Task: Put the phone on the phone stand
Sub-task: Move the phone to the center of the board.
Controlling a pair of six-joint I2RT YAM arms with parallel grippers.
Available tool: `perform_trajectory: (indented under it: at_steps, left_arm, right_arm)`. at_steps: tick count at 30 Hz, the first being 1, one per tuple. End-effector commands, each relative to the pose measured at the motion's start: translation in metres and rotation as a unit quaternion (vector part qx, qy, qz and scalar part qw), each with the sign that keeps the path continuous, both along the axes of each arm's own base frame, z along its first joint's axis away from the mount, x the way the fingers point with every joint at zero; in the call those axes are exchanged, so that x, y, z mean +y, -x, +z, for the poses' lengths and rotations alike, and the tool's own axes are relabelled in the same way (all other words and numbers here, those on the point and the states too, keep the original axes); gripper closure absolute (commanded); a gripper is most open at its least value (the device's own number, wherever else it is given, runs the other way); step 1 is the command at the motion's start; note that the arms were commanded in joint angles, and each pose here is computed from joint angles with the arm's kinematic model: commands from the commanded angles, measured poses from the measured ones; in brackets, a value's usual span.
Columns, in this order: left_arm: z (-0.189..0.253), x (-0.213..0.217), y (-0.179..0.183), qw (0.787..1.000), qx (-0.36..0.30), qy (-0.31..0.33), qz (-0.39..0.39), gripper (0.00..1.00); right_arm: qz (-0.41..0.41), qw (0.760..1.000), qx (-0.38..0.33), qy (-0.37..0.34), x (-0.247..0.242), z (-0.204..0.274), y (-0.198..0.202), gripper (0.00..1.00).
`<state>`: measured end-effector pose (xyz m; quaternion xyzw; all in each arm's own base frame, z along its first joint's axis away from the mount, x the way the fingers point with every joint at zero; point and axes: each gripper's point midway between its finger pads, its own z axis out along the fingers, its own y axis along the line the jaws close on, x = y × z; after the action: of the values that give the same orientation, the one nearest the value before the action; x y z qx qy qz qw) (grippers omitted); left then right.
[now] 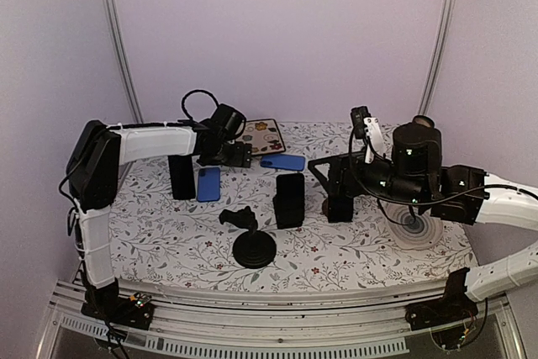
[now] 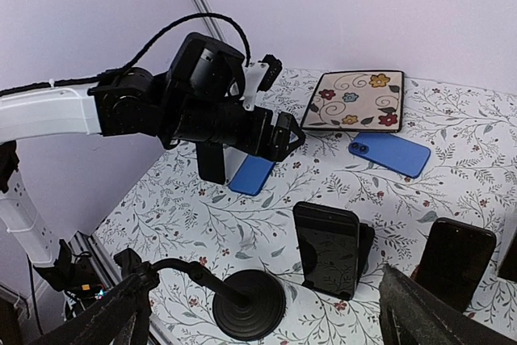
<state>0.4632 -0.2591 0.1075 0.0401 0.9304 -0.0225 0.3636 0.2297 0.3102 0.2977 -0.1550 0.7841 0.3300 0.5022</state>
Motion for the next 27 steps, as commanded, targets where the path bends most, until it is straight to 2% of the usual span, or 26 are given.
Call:
perform_trajectory:
  at_steps: [1,18,20,27]
  left_arm:
    - [-0.02,-0.002,-0.004,0.999,0.031,-0.006,-0.012,0.03]
    - [-0.067,0.022,0.05,0.998,0.058,-0.007,0.018,0.03]
    - [-0.057,0.022,0.056,0.999,0.05,0.002,0.019,0.03]
    - [-0.064,0.027,0.073,0.998,0.049,0.015,0.039,0.03]
  right_arm:
    - [-0.01,1.0,0.003,-0.005,-0.009,0.0,0.003,0.01]
    - [-0.003,1.0,0.008,-0.004,-0.004,-0.005,0.004,0.01]
    - [-0.002,1.0,0.009,-0.002,-0.003,-0.007,0.003,0.01]
    - [0.001,1.0,0.012,0.0,0.001,-0.011,0.003,0.01]
